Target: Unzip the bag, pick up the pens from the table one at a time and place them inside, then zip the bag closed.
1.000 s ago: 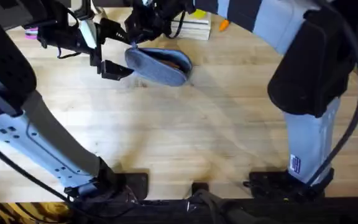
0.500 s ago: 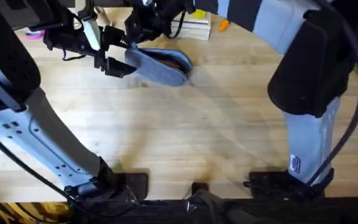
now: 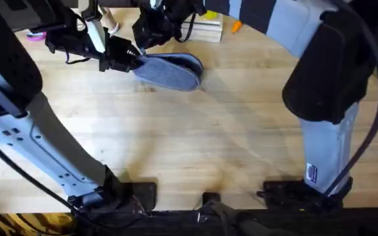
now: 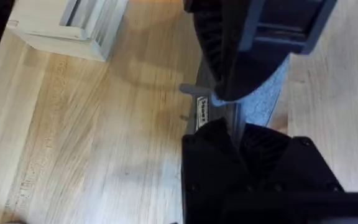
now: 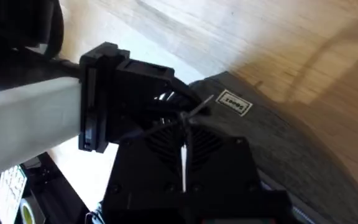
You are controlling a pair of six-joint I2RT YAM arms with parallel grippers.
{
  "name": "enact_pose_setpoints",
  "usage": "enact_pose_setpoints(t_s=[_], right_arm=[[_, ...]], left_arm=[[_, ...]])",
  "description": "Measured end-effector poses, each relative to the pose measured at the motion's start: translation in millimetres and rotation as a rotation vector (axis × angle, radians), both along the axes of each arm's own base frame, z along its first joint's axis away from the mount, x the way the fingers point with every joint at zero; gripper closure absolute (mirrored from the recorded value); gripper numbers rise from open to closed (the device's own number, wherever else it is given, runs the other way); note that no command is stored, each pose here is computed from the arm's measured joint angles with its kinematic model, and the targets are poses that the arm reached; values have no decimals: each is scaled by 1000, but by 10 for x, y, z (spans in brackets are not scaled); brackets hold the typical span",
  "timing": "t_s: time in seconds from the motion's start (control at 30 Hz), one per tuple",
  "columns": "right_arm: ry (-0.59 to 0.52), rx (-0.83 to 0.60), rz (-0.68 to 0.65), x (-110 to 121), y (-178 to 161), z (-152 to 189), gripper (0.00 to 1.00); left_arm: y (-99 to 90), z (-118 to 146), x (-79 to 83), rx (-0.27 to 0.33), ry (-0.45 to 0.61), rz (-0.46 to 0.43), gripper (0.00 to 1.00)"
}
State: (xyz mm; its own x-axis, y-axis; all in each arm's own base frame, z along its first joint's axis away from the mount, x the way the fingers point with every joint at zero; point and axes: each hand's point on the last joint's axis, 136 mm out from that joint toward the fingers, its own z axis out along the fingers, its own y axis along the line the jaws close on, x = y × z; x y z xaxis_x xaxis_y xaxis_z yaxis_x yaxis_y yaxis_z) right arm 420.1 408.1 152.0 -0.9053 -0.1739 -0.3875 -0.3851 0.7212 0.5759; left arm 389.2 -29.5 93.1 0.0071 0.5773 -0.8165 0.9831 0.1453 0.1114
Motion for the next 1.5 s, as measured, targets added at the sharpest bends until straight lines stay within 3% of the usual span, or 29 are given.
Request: enact_pose_setpoints(t_s=[0.43, 0.8, 1.03, 1.23, 1.5], right_arm=[[48, -12, 138, -122, -267, -77, 971], [143, 61, 234, -65, -1095, -61, 971], [194, 39, 280, -183, -1495, -105, 971], [211, -68, 304, -259, -1768, -227, 971], [214, -383, 311, -281, -2246, -497, 968]], left_arm=[[-3, 0, -3, 0, 2, -1, 958], [-29, 12, -7, -9, 3, -4, 958], [-52, 13, -9, -10, 3, -10, 958], [-52, 12, -11, -9, 4, -10, 958], [-52, 12, -15, -9, 6, -10, 958]])
